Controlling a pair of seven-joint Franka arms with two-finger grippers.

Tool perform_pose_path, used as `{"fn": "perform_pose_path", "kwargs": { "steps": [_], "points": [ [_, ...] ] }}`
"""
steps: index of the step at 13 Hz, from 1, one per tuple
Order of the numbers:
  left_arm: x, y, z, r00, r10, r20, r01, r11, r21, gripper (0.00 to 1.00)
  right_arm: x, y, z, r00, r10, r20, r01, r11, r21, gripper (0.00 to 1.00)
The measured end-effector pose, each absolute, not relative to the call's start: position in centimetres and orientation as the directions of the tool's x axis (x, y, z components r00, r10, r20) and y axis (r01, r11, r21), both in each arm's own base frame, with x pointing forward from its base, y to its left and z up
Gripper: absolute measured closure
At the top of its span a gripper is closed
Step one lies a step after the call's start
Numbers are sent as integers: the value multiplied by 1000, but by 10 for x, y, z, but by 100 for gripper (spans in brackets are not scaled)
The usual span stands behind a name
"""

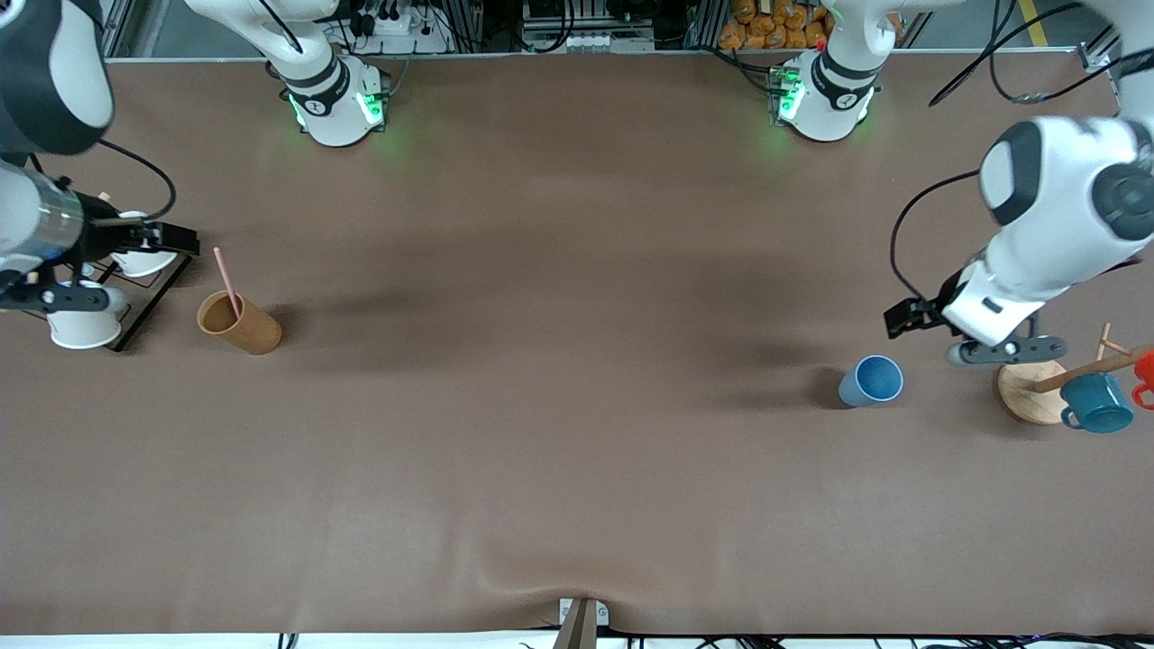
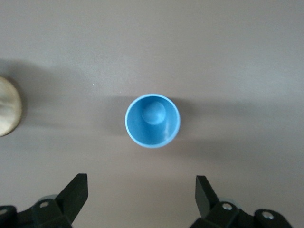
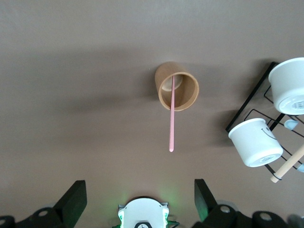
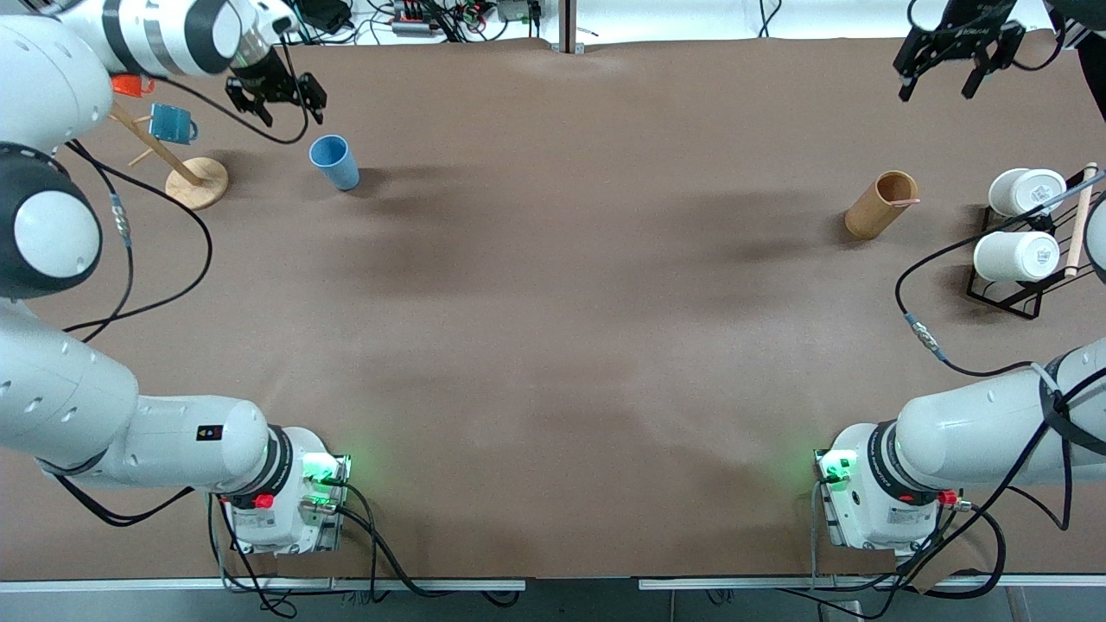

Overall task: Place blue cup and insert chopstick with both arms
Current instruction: 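Reach the left gripper to the blue cup while the right gripper reaches the chopstick, then grasp the blue cup with the left gripper while the right gripper grasps the chopstick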

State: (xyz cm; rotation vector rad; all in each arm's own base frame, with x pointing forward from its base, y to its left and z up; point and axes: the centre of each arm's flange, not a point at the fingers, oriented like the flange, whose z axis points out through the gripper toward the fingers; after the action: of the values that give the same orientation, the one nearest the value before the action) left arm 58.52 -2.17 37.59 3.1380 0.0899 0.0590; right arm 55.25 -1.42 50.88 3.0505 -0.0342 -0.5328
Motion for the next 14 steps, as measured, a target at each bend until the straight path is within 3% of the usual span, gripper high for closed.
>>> {"fn": "perform_pose_path", "kwargs": {
  "steps": [4,7,8,10,11,14],
  "points": [
    [604,1,315,998,37,56,36,-999,12,0,546,-28,472,928,-35,-370,-20,-999,43,0],
    [614,-2,304,998,28,52,27,-1000,14,3,540,-49,442,927,-21,-375,-12,-1000,25,0],
    [616,-1,302,998,27,53,27,-1000,14,11,537,-51,433,924,-18,-382,-11,-1000,22,0],
    [621,-1,297,998,25,49,25,-1000,14,16,530,-51,416,918,-9,-397,-2,-1000,17,0],
    [623,0,292,999,26,45,26,-1000,15,28,527,-50,408,914,-6,-406,0,-1000,15,0],
    [628,4,277,999,32,27,32,-999,17,31,515,-52,381,905,-4,-426,1,-1000,11,0]
  ]
}}
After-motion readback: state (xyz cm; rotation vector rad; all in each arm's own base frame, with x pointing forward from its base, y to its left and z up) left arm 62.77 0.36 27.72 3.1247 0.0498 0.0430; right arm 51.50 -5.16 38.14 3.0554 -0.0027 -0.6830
